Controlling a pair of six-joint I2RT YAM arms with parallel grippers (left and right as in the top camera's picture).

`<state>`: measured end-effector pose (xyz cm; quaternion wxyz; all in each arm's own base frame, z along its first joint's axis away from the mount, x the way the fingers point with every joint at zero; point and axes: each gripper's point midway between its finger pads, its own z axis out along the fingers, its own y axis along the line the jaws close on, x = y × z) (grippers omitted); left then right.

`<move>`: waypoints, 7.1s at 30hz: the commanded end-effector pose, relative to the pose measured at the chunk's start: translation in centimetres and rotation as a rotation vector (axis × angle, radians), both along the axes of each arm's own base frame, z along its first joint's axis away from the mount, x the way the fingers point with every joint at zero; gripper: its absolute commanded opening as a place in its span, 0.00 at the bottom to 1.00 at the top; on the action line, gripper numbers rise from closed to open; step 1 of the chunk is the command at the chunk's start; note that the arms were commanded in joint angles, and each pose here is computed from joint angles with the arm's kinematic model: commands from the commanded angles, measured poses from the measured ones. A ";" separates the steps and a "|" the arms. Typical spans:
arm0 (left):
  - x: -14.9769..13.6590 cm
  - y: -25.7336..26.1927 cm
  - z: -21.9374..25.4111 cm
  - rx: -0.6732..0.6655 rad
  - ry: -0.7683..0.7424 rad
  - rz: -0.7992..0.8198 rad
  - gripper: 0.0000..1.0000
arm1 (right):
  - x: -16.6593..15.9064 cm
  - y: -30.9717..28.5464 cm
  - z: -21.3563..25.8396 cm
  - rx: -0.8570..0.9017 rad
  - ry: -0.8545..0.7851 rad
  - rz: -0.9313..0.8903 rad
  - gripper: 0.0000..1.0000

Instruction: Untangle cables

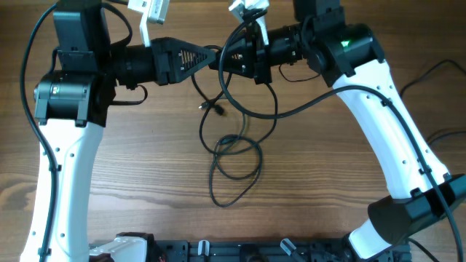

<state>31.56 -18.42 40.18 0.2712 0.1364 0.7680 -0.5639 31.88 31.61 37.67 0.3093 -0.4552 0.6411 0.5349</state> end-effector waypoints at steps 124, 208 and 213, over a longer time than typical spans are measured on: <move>-5.0 1.8 -40.9 0.841 0.357 0.191 0.31 | 12.2 -34.4 -17.9 -0.610 0.715 -1.230 1.00; 4.3 7.8 -14.9 0.090 0.677 1.021 0.41 | 8.5 -11.9 -0.5 -0.191 0.205 -0.700 0.04; 3.8 8.3 -16.6 0.290 0.564 0.947 0.39 | 9.8 -20.6 1.8 -0.124 0.266 -0.936 0.04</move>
